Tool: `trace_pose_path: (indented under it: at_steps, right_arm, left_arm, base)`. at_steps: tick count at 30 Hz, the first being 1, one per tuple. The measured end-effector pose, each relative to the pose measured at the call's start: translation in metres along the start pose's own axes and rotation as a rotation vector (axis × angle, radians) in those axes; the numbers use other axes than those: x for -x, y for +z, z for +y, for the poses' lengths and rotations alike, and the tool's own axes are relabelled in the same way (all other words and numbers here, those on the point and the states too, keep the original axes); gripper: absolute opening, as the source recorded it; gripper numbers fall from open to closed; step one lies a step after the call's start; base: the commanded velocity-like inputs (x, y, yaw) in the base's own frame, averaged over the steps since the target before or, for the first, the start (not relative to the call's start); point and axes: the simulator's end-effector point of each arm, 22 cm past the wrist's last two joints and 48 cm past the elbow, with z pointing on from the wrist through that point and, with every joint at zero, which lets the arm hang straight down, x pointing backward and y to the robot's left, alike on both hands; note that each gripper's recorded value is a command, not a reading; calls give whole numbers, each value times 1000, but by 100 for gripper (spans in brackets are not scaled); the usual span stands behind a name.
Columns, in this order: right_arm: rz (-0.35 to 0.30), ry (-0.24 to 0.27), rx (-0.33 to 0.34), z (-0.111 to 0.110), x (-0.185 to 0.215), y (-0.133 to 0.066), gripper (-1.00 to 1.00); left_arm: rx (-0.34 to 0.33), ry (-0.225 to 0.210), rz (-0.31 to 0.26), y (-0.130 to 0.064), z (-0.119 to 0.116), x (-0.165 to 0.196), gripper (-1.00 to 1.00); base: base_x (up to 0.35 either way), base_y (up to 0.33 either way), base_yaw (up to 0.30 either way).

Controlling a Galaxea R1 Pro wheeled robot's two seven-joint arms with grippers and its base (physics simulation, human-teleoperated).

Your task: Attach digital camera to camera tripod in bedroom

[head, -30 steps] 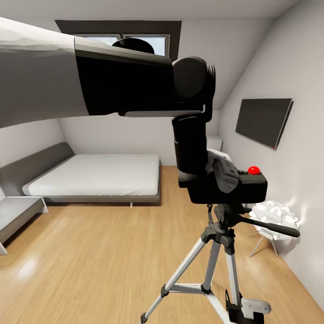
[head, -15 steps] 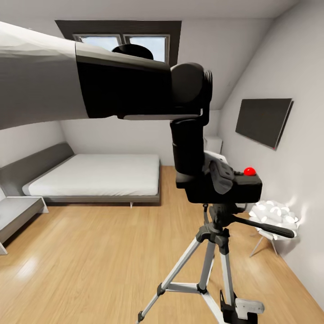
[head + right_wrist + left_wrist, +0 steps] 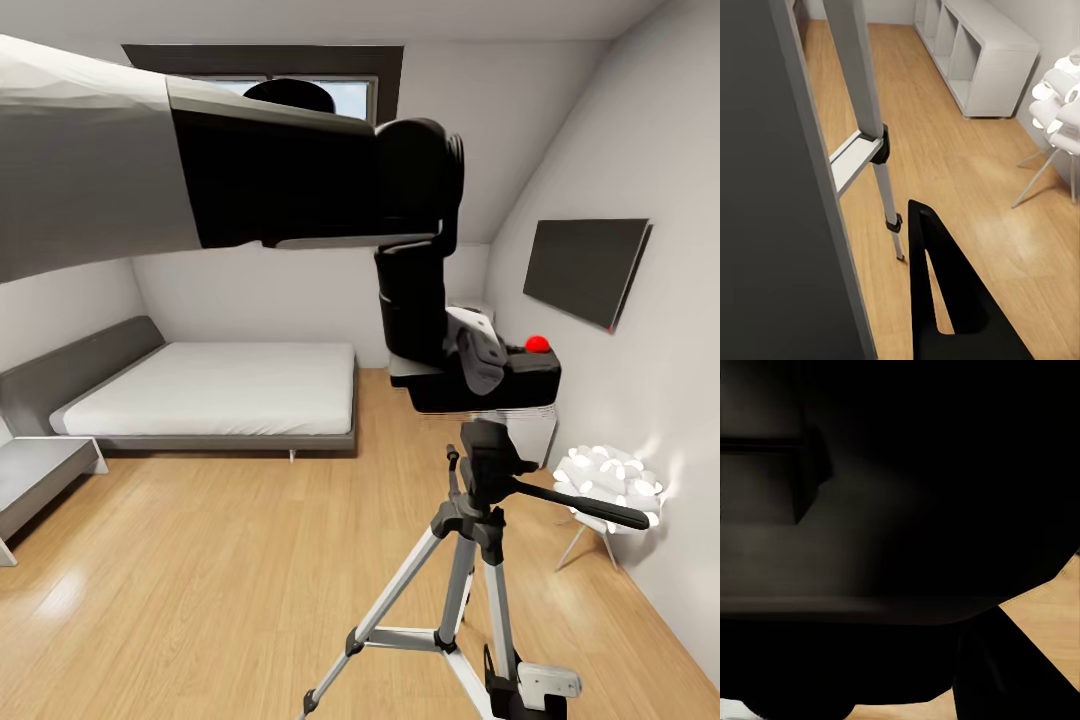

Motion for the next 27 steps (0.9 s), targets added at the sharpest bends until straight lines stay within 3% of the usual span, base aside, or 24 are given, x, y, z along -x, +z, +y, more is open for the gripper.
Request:
trace_pose_path:
  at_steps: [13, 18, 19, 20, 22, 27]
  right_arm:
    - [0, 1, 0, 0, 0, 0, -100]
    - [0, 0, 1, 0, 0, 0, -100]
    - [0, 0, 1, 0, 0, 0, -100]
    - [-1, -1, 1, 1, 0, 1, -100]
    - [0, -1, 1, 1, 0, 0, -100]
    - [0, -2, 2, 1, 0, 0, -100]
  left_arm:
    - [120, -55, -27, -8, 40, 2, -100]
    - [141, -81, -37, -2, 51, 1, -100]
    - [201, -176, -63, 1, 86, -9, -100]
    - [298, -280, -79, -11, 136, -33, -100]
    - [282, -319, -91, 2, 137, -35, -100]
    - [305, -322, -112, 25, 146, -37, -100]
  base:
    - [0, 0, 0]
    - [0, 0, 0]
    - [0, 0, 0]
    - [0, 0, 0]
    - [0, 0, 0]
    - [0, 0, 0]
